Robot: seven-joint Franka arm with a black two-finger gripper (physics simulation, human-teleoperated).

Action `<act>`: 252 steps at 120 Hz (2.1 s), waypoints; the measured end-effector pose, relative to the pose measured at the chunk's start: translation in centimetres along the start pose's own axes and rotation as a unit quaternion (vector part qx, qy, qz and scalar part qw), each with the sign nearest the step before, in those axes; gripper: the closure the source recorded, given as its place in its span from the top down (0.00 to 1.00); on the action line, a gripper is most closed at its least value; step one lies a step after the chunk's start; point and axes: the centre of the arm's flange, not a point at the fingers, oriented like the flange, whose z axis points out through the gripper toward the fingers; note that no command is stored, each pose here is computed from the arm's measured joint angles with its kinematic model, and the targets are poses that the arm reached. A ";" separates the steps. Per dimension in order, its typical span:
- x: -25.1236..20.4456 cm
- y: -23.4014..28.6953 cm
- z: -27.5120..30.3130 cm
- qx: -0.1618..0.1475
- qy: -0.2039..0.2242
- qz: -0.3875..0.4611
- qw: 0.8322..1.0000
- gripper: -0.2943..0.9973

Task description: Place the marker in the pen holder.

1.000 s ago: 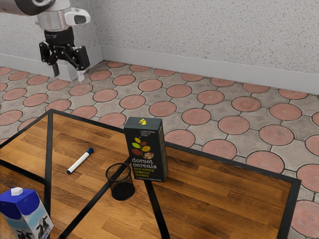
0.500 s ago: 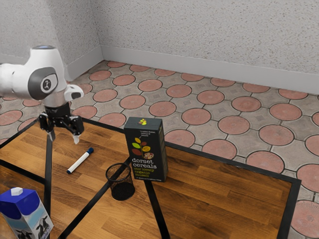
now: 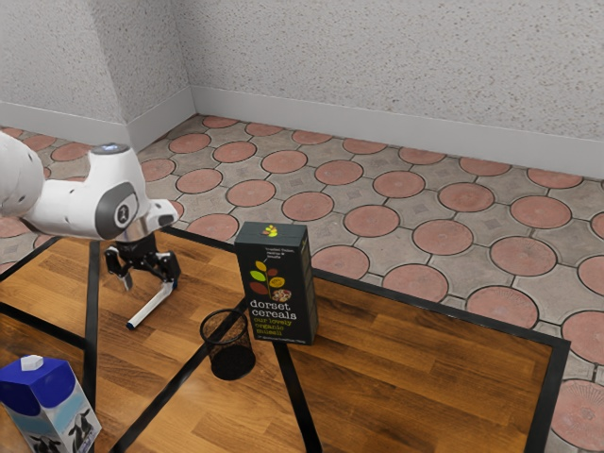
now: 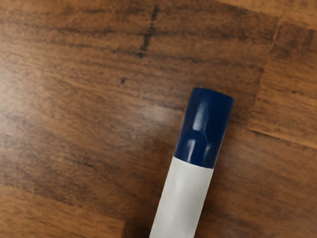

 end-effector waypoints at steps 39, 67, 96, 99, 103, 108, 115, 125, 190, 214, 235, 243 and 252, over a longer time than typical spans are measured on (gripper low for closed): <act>3.0 0.1 1.9 -0.003 0.023 0.031 0.999 0.77; 3.0 0.1 2.3 -0.009 0.025 0.042 0.999 0.74; 3.0 0.2 2.1 -0.007 0.026 0.056 0.998 0.37; 3.0 0.2 2.1 -0.007 0.026 0.058 0.998 0.34; 3.0 0.2 2.1 -0.006 0.026 0.059 0.998 0.31; 3.0 0.2 2.2 -0.006 0.026 0.061 0.998 0.28; 3.0 0.2 2.2 -0.005 0.026 0.063 0.998 0.24; 3.0 0.2 2.2 -0.003 0.026 0.064 0.998 0.21; 0.7 2.9 -12.4 0.050 0.136 0.128 0.981 0.16; -8.3 8.5 -19.3 0.050 0.202 0.176 0.962 0.16; -14.9 15.0 -21.7 0.049 0.239 0.214 0.946 0.16; -17.0 15.8 -21.9 0.048 0.246 0.210 0.945 0.16; -18.6 17.2 -21.8 0.046 0.251 0.209 0.944 0.16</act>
